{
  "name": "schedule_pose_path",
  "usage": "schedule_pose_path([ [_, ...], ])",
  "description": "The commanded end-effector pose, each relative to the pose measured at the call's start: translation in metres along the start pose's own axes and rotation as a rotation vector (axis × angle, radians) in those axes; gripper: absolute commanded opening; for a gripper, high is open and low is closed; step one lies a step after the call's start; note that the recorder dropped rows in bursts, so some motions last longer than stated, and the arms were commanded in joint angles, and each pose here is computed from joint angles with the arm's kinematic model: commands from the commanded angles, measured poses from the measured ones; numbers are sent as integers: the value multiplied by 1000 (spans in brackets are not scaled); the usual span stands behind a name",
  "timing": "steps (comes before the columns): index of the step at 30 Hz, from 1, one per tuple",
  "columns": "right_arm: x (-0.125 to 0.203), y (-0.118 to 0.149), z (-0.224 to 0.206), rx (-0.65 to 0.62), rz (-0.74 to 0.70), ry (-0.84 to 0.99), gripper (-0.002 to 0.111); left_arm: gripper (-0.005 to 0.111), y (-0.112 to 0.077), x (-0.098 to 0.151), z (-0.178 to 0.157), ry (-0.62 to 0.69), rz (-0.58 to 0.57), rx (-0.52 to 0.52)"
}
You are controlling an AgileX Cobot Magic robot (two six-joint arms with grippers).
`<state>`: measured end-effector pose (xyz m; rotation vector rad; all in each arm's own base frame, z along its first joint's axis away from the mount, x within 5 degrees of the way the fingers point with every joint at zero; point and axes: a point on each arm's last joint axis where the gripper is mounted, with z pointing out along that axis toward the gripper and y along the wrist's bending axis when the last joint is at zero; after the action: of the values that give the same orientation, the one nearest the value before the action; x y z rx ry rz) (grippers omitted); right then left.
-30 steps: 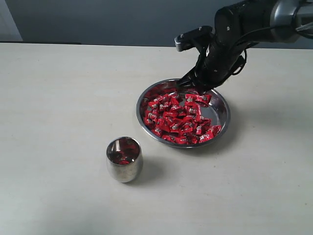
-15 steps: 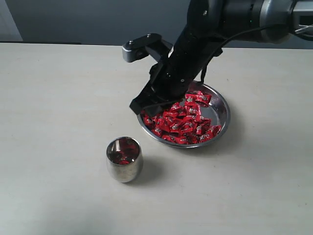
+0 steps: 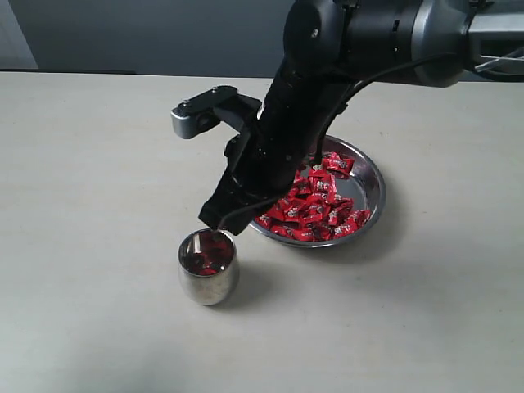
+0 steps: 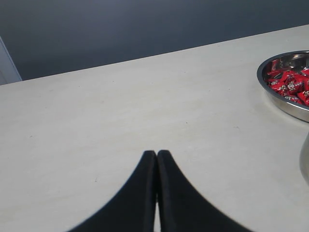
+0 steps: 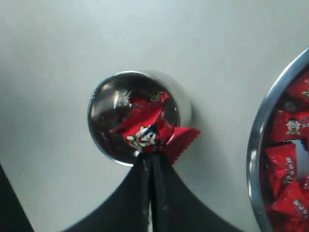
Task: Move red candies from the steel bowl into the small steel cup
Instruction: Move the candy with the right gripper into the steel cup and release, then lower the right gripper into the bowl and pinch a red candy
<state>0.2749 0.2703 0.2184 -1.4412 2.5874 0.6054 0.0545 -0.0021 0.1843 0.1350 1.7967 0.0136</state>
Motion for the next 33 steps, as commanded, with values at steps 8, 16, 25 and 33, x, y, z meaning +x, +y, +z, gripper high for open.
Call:
schedule_pose_path([
  [8, 0, 17, -4, -137, -81, 5, -1, 0, 0, -1, 0, -13, -5, 7],
  [16, -5, 13, 2, -113, -71, -34, 13, 0, 0, -1, 0, -13, -5, 7],
  [25, -1, -5, -8, 24, -14, -35, 24, 0, 0, -1, 0, -13, -5, 7],
  [33, 16, -71, -32, 173, 206, -88, 24, 0, 0, -1, 0, -13, -5, 7],
])
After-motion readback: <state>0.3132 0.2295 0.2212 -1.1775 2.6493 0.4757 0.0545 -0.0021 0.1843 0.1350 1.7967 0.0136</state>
